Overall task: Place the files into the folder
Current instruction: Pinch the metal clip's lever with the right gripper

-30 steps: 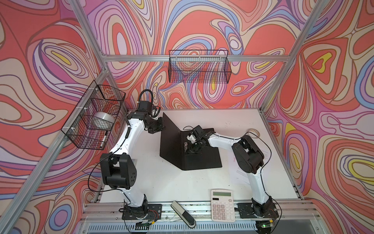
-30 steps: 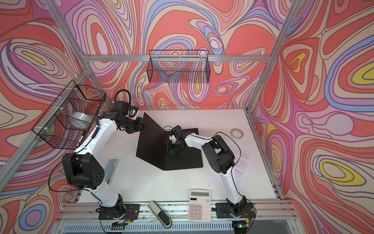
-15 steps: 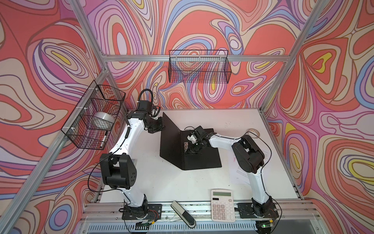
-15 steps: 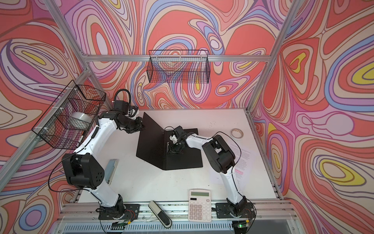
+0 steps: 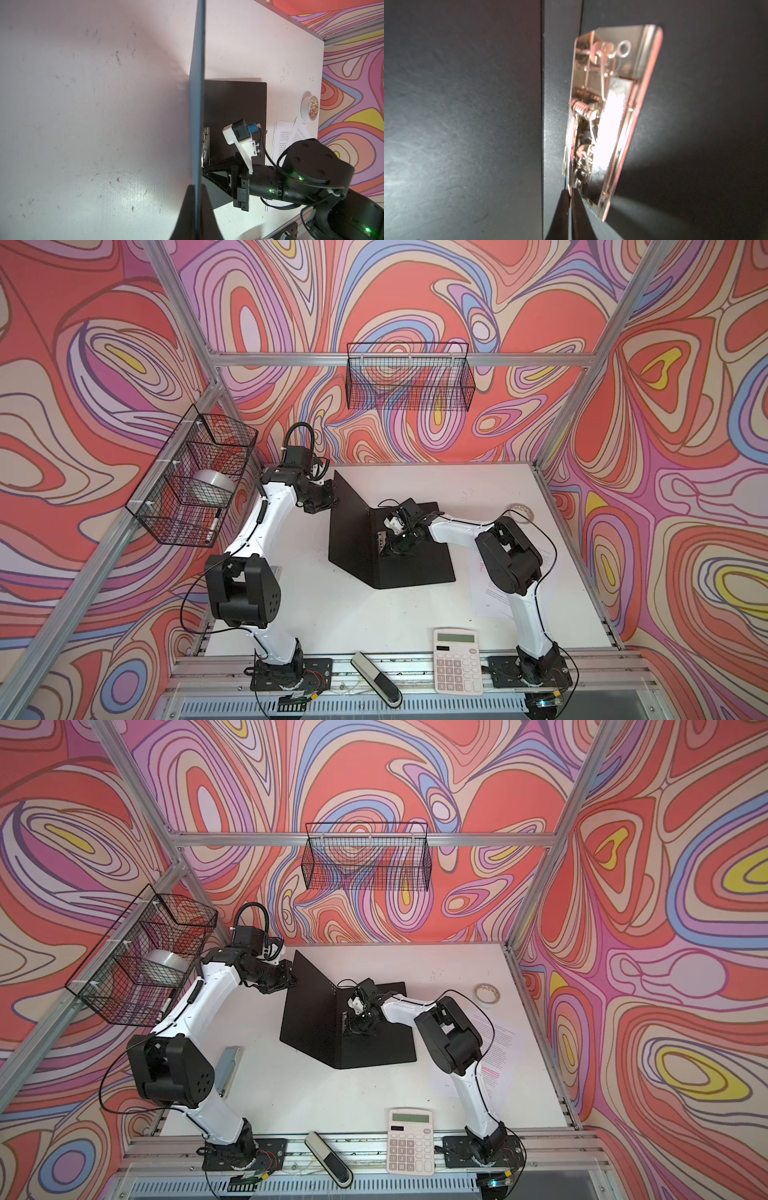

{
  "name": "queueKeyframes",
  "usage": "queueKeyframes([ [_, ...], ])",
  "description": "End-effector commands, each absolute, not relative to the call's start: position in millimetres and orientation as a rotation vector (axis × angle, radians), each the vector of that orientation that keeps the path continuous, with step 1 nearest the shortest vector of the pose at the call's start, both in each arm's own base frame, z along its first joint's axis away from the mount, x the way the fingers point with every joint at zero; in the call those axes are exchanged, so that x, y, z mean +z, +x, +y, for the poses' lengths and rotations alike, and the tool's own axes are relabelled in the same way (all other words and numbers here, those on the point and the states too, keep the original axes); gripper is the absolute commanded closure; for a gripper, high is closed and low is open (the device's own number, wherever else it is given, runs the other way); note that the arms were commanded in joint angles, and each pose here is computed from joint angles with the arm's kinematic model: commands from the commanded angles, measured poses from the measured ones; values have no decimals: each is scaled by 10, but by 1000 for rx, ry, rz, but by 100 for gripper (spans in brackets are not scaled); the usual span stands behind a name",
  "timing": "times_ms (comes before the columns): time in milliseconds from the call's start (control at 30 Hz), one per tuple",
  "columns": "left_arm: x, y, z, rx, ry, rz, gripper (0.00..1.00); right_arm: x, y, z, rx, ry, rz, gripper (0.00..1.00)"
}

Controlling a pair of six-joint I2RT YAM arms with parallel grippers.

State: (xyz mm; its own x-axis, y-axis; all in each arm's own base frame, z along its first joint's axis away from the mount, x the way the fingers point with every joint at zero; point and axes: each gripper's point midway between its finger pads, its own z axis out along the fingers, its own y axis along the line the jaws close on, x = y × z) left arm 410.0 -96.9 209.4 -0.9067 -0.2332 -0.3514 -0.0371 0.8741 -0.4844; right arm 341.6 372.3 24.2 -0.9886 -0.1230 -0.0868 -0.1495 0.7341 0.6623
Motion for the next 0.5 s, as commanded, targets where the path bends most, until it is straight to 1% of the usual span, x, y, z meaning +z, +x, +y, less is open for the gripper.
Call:
queueKeyframes([
  [0,2427,4141,-917,-671,-164,2548,100,-391,3278,3231,750,-115,3081,100],
  [467,2428,4120,-888,-664,-165,2549,100,-100,3388,3281,761,-146,3023,100],
])
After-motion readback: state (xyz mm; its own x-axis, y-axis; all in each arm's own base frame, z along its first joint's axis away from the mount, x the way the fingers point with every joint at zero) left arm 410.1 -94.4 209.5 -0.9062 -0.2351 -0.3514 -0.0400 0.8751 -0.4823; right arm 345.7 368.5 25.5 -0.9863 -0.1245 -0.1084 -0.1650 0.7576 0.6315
